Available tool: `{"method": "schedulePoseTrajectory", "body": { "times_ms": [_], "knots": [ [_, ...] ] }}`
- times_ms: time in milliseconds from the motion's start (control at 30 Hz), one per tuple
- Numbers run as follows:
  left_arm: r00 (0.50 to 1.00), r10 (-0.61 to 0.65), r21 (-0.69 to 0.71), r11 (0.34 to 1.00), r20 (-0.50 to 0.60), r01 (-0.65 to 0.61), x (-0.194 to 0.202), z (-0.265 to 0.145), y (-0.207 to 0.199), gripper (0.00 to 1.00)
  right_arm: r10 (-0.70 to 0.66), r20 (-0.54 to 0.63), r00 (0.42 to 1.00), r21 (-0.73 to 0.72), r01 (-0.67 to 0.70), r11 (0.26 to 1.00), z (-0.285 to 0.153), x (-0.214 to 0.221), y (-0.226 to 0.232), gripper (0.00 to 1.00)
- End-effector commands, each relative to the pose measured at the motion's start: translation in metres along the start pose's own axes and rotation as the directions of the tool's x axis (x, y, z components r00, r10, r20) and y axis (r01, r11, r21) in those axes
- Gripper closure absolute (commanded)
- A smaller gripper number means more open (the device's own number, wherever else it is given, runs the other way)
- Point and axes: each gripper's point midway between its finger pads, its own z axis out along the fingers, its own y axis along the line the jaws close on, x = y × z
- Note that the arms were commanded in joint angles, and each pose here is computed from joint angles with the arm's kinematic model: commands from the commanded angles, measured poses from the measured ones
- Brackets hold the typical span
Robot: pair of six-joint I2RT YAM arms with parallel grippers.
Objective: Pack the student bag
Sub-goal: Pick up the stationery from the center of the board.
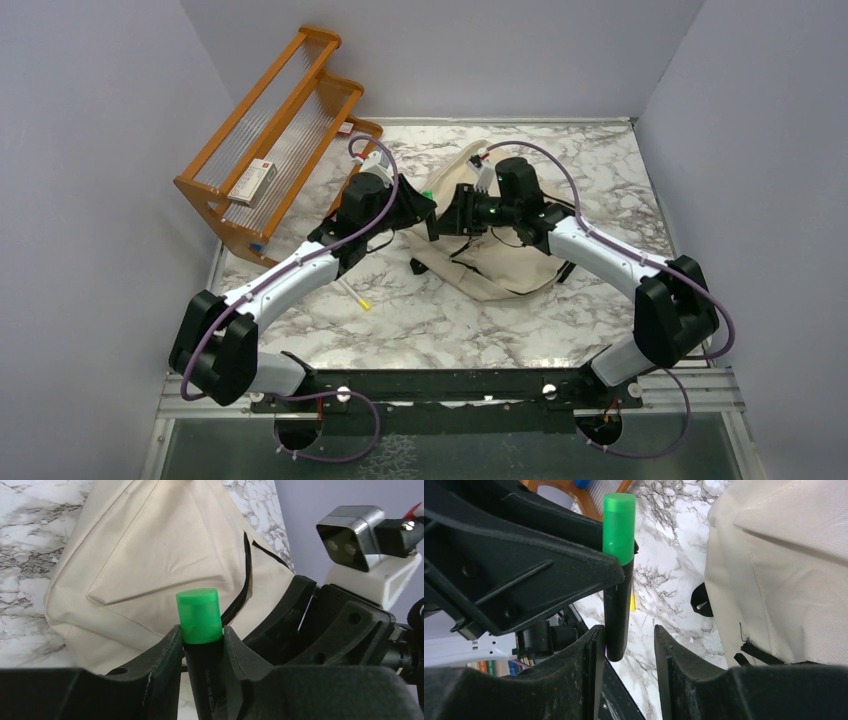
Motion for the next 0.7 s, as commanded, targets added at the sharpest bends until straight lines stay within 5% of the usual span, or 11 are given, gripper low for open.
{"method": "schedulePoseTrajectory", "body": {
  "times_ms": [0,167,367,667],
  "knots": [
    [1.000,-0.002,0.078,0.997,0.027,0.000,-0.011,0.003,-0.023,0.90,0.017,0.030,0.999,0.014,-0.018,1.000,0.008,-0.007,-0.002,0.56],
    [1.000,-0.001,0.085,0.996,0.017,0.000,-0.008,0.004,-0.026,0.90,0.017,0.040,0.999,0.004,-0.017,1.000,0.011,-0.005,-0.005,0.63],
    [1.000,0.006,0.100,0.995,0.018,-0.008,-0.004,0.001,-0.027,0.87,0.017,0.063,0.998,0.027,-0.019,0.999,0.009,-0.003,-0.011,0.86],
    [0.998,0.059,0.152,0.986,0.016,-0.061,-0.006,-0.002,-0.038,0.45,0.000,0.165,0.986,0.146,-0.024,0.989,-0.012,-0.017,-0.020,0.99]
  ]
}}
